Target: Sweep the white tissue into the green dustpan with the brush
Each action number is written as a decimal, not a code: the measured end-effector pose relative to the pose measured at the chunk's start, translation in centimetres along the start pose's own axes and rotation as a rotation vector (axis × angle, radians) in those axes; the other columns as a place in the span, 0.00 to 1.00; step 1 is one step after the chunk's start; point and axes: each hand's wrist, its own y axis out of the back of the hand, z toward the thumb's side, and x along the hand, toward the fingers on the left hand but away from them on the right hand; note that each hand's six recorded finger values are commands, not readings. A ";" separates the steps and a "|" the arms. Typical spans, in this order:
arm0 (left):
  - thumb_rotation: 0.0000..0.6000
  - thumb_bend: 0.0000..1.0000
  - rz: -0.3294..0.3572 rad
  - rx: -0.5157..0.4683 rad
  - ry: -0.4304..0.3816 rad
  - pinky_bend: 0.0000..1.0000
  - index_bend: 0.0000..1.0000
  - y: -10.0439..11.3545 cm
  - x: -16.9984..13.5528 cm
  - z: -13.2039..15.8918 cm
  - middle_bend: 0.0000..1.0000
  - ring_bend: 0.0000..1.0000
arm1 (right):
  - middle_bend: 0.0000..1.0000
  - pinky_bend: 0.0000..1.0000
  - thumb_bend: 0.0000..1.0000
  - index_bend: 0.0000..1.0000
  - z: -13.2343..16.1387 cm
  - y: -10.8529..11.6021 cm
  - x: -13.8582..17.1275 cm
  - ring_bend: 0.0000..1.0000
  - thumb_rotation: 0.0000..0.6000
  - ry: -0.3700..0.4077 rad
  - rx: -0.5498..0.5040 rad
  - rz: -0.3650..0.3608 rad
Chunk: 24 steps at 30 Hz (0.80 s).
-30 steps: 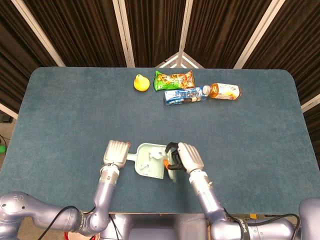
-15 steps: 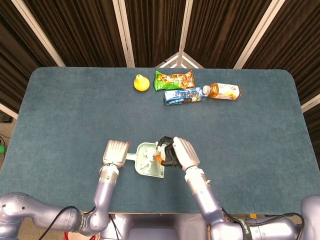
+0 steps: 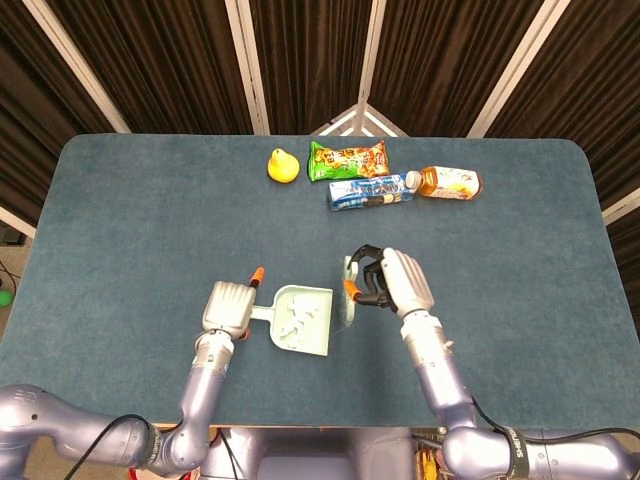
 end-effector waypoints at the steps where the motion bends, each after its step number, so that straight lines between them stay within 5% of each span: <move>1: 1.00 0.00 0.009 -0.002 0.000 0.70 0.00 0.2 -0.1 -0.2 0.40 0.55 | 0.87 0.80 0.59 0.89 -0.2 0.2 0.0 0.92 1.00 -0.002 0.007 -0.004; 14: 1.00 0.00 0.152 -0.134 -0.024 0.36 0.00 3.5 -2.4 -5.8 0.19 0.25 | 0.87 0.80 0.59 0.89 -6.1 4.7 0.1 0.92 1.00 -0.070 0.222 -0.136; 20: 1.00 0.00 0.219 -0.181 -0.053 0.26 0.00 4.2 -3.9 -7.9 0.11 0.16 | 0.87 0.77 0.59 0.88 -8.4 6.7 0.5 0.91 1.00 -0.067 0.407 -0.234; 23: 1.00 0.00 0.247 -0.188 -0.069 0.24 0.00 4.1 -4.7 -8.9 0.09 0.15 | 0.80 0.68 0.59 0.75 -9.4 7.3 0.7 0.81 1.00 -0.057 0.546 -0.280; 24: 1.00 0.00 0.257 -0.191 -0.076 0.24 0.00 4.0 -5.1 -9.2 0.09 0.14 | 0.71 0.63 0.59 0.64 -10.0 7.2 0.8 0.71 1.00 -0.059 0.602 -0.289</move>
